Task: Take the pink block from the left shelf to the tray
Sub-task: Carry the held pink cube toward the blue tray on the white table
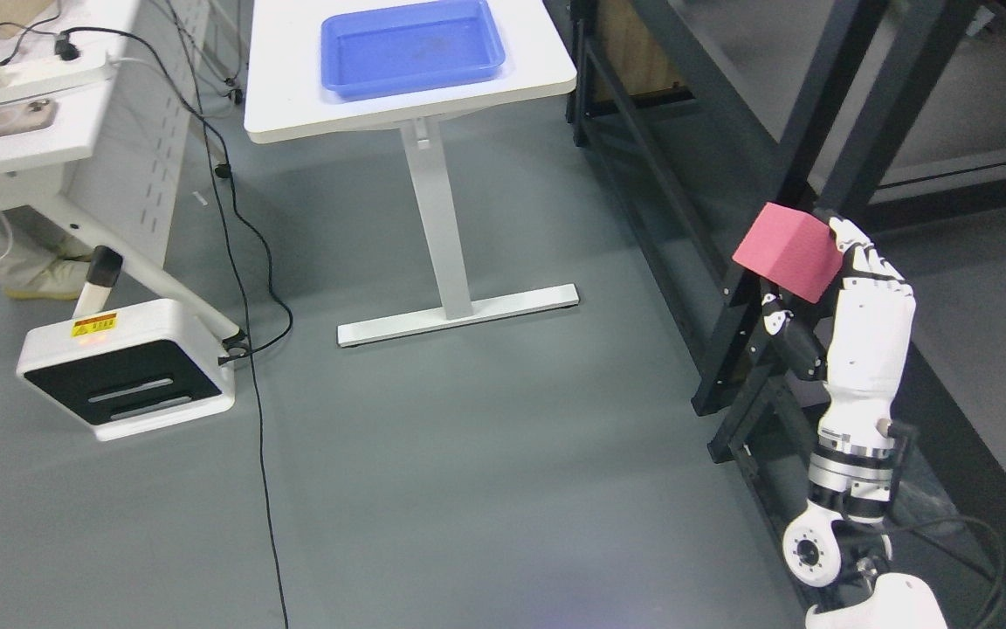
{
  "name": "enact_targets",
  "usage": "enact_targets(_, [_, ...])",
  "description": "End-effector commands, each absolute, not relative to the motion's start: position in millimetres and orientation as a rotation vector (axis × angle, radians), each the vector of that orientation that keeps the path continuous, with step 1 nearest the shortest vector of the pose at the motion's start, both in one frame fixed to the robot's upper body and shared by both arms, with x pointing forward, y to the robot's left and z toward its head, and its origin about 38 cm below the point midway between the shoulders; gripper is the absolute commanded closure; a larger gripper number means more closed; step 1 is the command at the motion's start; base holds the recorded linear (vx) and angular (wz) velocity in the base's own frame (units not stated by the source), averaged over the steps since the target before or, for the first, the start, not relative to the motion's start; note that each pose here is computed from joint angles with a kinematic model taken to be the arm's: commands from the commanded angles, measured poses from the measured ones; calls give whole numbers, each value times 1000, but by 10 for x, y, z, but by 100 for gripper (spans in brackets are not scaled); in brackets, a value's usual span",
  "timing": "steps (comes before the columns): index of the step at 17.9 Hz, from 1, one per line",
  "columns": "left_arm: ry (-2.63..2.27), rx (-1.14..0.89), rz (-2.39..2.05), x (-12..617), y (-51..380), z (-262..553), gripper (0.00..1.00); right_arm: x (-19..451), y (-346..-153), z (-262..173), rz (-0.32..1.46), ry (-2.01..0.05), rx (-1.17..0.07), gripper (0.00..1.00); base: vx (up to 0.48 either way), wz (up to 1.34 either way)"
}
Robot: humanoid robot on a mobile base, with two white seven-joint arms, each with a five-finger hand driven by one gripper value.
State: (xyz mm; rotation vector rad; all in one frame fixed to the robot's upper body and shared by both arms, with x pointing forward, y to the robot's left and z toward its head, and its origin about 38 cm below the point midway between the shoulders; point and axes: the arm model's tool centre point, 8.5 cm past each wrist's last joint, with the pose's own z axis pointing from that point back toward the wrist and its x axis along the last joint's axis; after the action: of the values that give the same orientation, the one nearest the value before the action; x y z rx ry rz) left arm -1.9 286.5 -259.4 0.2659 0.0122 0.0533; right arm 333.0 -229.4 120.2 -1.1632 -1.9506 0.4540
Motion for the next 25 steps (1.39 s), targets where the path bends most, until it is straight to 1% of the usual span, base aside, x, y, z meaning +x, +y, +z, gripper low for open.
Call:
enact_targets(1, [-35,281,56,230,2972,-2580,0,3329,-2279,1213,458,-1958,-1157,97,-94,409])
enact_targets(6, [-35,281,56,230,2972,-2580,0,3326,-2278,1202,462,-1956,-1154,97,-56,333])
enact_targets(14, [-35,281,56,230,2972,-2580,0,3326,-2261,1196,465,-1959,-1148,97,44,137])
enact_targets(20, [-35,281,56,230,2972,-2580,0,3318,-2232,1177,477,-1959,-1136,97,92,316])
enact_targets(25, [-35,281,56,231,2972,-2580,0,3318,-2219,1175,483,-1960,-1134,97,198,301])
